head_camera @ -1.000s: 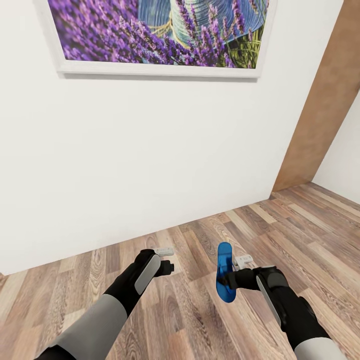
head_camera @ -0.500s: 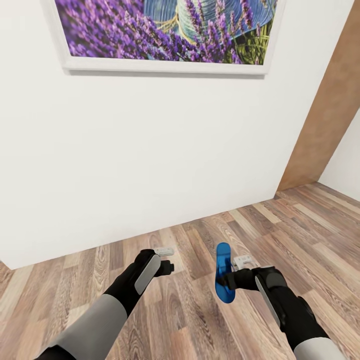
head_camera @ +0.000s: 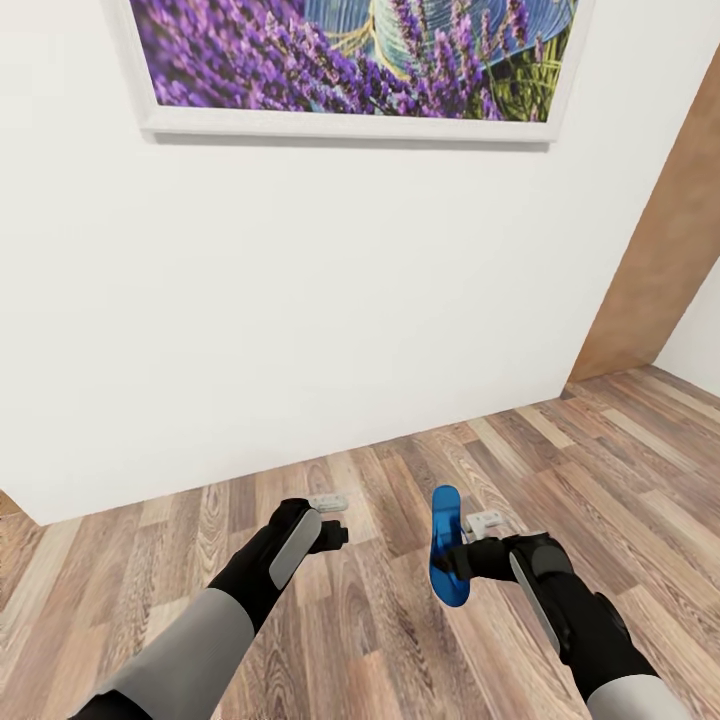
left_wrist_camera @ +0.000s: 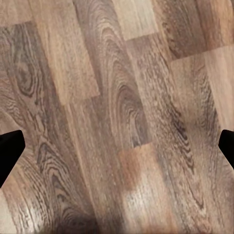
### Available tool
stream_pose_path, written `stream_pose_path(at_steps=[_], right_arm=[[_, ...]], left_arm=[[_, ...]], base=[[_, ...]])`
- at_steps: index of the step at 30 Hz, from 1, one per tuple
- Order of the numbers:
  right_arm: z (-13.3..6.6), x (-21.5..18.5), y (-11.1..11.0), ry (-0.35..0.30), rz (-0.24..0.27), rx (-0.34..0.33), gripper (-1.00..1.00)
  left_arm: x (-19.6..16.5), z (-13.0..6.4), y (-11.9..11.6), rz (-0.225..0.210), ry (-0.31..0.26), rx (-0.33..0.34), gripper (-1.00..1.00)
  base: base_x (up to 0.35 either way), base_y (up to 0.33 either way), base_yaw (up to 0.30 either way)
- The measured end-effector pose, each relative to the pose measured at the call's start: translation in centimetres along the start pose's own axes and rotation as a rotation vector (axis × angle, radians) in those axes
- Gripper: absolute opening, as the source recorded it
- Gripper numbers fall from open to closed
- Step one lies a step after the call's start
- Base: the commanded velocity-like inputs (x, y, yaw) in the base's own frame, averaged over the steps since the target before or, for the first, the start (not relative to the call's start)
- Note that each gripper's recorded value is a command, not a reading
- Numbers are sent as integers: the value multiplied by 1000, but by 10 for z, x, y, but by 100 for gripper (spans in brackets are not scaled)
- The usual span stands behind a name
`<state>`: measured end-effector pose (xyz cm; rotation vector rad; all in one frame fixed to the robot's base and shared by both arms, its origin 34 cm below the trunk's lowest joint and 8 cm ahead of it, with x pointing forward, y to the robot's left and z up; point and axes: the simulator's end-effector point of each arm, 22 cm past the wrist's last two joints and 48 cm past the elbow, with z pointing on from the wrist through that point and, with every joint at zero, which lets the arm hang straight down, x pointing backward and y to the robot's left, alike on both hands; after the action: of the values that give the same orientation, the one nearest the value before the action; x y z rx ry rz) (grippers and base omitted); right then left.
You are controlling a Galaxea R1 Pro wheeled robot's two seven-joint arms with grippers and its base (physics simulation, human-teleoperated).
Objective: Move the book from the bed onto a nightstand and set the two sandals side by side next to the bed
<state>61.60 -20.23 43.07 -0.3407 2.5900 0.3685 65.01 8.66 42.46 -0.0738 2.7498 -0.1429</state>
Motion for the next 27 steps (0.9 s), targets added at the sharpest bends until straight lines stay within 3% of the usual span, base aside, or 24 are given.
stream_pose_path(at_steps=[27], right_arm=[[6,6,-1,15,5,-3,-100]], left_arm=[[5,7,1,-2,14,-1,100]], base=[[0,0,68]])
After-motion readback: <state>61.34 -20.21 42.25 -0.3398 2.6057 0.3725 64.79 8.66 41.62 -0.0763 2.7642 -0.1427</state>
